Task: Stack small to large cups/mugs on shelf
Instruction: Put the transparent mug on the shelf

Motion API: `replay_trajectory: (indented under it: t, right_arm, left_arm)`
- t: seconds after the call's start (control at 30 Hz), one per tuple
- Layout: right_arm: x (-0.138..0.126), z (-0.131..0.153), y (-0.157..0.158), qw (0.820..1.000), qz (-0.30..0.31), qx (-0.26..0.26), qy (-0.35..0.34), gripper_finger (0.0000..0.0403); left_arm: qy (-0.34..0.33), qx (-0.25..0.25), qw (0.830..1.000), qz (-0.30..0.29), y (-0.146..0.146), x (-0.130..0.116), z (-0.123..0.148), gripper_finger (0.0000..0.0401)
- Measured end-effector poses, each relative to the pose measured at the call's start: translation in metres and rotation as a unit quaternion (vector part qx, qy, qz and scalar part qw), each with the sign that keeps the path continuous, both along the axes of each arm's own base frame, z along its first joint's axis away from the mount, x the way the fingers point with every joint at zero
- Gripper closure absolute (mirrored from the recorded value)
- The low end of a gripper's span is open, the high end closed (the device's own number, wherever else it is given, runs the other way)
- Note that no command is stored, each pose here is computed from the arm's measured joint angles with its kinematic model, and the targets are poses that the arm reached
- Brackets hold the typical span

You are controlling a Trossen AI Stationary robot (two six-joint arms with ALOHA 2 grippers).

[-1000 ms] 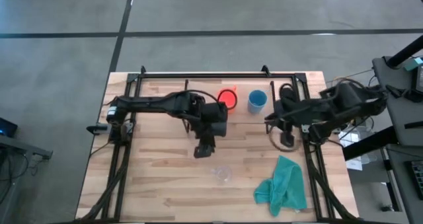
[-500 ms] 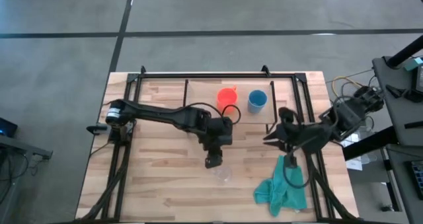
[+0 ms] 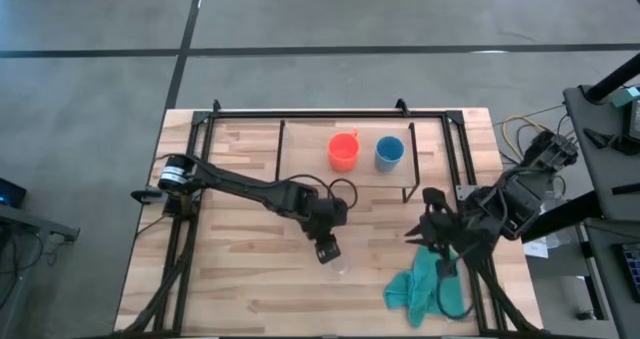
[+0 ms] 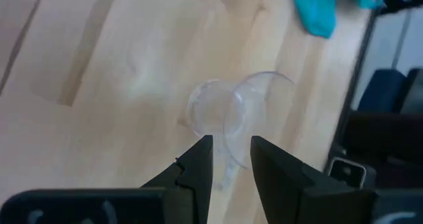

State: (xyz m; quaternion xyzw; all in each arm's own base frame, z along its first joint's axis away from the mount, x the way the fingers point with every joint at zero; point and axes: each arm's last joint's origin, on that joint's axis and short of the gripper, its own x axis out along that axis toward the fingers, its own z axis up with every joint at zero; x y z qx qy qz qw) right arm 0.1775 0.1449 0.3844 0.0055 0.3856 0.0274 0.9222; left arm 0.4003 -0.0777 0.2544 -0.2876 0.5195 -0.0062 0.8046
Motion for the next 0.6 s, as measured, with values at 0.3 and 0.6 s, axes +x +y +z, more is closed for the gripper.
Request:
replay_trajectory:
  t: [0.3,0.6]
  right_arm:
    - [0.002,0.009,0.011,0.998,0.023,0.036,-0.050,0.0351]
    - [0.003,0.010,0.012,0.997,0.025,0.038,-0.057,0.0351]
  left_arm:
    - [-0.002,0.019,1.000,0.020,0.000,0.000,-0.001,0.0312]
    - [0.005,0.018,1.000,0.002,-0.014,-0.003,-0.014,0.0312]
